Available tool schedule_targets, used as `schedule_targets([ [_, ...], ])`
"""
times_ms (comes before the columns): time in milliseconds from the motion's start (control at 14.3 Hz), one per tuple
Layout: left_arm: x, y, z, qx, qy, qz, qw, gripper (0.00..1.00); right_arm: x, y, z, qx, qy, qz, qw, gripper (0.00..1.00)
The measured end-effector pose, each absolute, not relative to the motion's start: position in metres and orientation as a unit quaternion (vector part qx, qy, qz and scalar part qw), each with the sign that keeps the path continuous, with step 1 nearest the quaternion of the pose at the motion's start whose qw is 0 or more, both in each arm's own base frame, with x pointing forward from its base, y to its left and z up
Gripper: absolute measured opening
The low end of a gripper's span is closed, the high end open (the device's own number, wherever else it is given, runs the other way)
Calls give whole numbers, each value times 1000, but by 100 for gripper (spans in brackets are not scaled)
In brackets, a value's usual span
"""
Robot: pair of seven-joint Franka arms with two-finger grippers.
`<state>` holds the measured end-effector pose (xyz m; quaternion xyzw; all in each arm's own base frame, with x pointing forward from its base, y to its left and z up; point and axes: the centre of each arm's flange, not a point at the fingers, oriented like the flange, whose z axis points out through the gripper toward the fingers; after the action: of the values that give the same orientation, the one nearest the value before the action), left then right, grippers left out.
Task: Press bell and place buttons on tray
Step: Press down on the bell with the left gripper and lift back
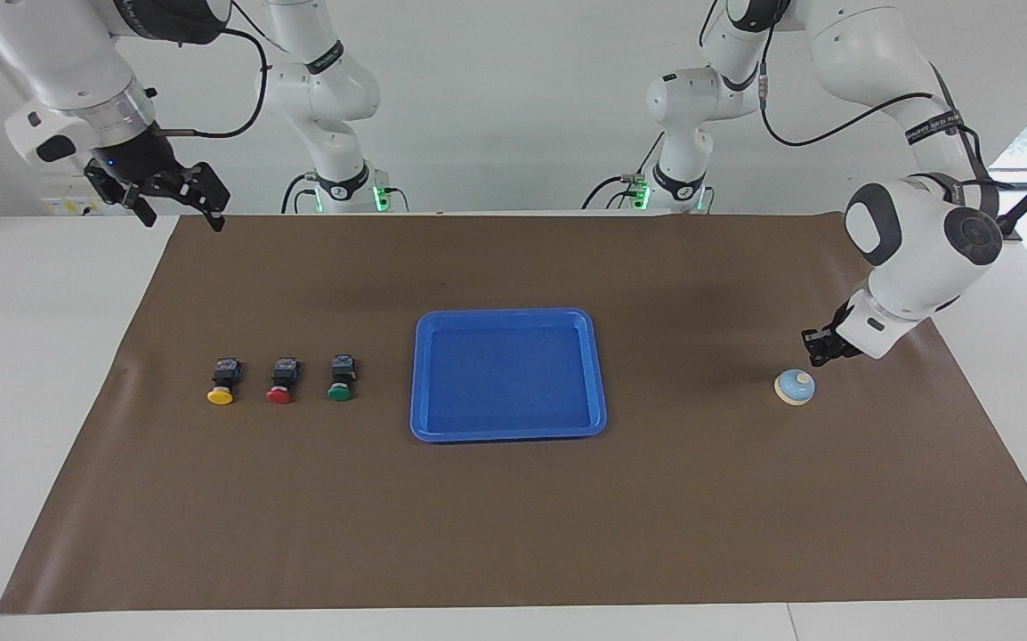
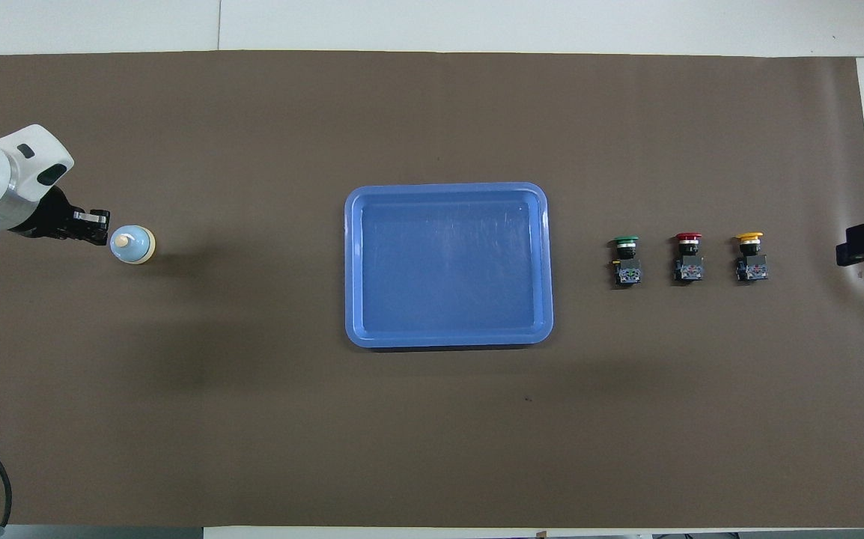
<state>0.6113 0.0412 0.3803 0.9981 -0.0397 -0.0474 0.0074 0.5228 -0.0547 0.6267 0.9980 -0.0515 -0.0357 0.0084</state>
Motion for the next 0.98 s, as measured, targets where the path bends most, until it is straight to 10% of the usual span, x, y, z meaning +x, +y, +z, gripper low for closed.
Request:
schedule_targets([
  [980,611,32,339,998,-63,-12,6,1,520,-58,602,999,-21,-34,7,100],
])
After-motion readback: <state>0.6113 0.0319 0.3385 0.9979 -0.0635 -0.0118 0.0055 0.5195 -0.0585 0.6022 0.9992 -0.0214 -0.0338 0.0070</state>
